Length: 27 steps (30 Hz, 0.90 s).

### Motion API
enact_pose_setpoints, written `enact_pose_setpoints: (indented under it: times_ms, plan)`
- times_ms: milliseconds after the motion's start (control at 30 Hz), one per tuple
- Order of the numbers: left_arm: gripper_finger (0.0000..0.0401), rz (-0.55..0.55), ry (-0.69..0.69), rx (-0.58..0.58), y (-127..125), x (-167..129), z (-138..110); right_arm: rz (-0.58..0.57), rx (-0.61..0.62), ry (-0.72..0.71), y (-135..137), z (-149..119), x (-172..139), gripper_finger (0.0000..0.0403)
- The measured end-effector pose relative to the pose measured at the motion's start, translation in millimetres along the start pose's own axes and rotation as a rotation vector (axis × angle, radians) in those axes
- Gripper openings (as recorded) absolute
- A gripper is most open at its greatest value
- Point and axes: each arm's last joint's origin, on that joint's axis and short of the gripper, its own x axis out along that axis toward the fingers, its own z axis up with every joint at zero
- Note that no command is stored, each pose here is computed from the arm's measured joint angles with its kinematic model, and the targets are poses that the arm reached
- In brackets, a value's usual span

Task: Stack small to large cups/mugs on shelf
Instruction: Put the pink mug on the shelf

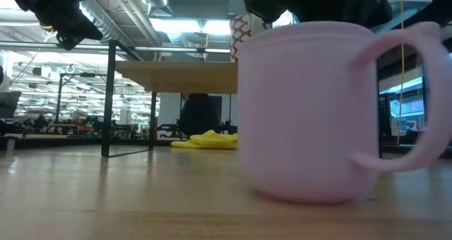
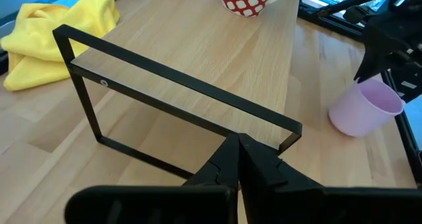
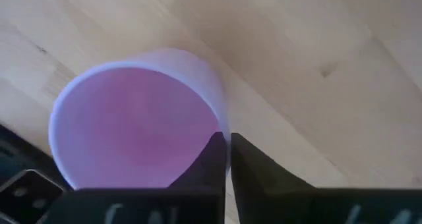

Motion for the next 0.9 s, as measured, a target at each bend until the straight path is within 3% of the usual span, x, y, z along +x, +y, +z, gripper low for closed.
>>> enact_pose_setpoints:
  times_ms: [200, 467, 600, 900]
  plan:
    - [0.0002, 0.000, 0.001, -0.002, 0.0, 0.0, -0.1, 0.142, 0.024, -0.001, 10.1, 11.8, -0.9, 0.0030]
    - [0.0003, 0.002, 0.006, -0.025, 0.2, 0.0, -0.6, 0.296, 0.050, -0.136, 16.4, 46.3, -6.0, 0.0016]
    - [0.0001, -0.024, 0.017, -0.049, -0.8, 0.0, -1.0, 0.395, 0.054, -0.205, 20.9, 62.9, -10.8, 0.0030]
    - [0.0001, -0.080, 0.038, -0.073, -6.8, -0.7, -3.2, 0.404, 0.046, -0.231, 21.6, 65.3, -11.6, 0.0054]
